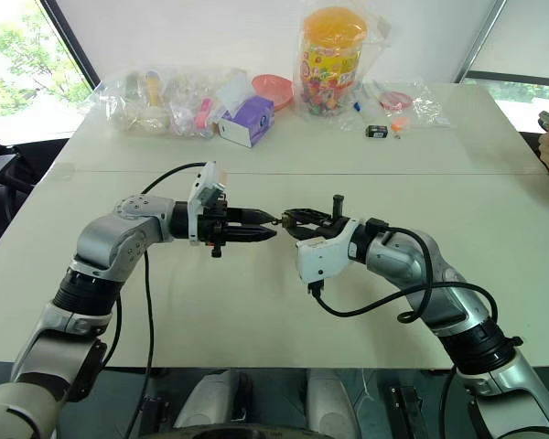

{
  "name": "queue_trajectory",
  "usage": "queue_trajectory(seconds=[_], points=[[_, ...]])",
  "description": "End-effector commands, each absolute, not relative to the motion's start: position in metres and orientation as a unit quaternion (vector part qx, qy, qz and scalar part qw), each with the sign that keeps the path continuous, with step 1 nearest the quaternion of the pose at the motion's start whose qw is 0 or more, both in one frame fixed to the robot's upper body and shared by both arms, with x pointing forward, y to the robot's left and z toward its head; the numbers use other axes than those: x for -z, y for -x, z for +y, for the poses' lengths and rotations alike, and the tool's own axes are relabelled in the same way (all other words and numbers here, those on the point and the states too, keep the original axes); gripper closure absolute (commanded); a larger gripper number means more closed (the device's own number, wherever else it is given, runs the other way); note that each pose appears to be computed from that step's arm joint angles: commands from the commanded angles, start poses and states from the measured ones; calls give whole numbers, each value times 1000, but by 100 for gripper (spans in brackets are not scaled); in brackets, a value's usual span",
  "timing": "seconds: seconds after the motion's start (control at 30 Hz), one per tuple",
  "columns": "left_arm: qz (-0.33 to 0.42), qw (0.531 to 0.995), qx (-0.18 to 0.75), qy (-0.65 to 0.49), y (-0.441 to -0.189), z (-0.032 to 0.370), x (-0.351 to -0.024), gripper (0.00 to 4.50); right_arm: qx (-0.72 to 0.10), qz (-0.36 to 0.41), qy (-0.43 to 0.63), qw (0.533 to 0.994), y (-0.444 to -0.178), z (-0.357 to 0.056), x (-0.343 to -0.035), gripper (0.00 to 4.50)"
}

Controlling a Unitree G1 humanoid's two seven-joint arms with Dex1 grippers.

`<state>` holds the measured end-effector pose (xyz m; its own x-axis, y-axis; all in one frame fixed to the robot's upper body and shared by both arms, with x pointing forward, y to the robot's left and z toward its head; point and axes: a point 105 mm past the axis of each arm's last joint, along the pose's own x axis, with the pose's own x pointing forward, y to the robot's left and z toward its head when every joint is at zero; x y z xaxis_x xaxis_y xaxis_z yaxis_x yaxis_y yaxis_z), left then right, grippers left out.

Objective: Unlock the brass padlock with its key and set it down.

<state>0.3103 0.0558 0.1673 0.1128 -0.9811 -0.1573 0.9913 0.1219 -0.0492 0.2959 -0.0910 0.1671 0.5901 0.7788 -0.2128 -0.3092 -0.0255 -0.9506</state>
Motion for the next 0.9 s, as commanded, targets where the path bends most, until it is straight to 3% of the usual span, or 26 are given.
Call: queue_trajectory(seconds=[0.03, 0.3, 0.9], points=[[57, 750, 657, -42, -314, 55, -174, 287, -389, -239, 593, 663, -291, -87, -190, 382], [49, 760, 648, -12, -320, 59, -186, 287, -389, -236, 595, 662, -289, -88, -190, 382], [50, 755, 653, -19, -322, 52, -180, 287, -393, -241, 593, 660, -283, -82, -195, 382]])
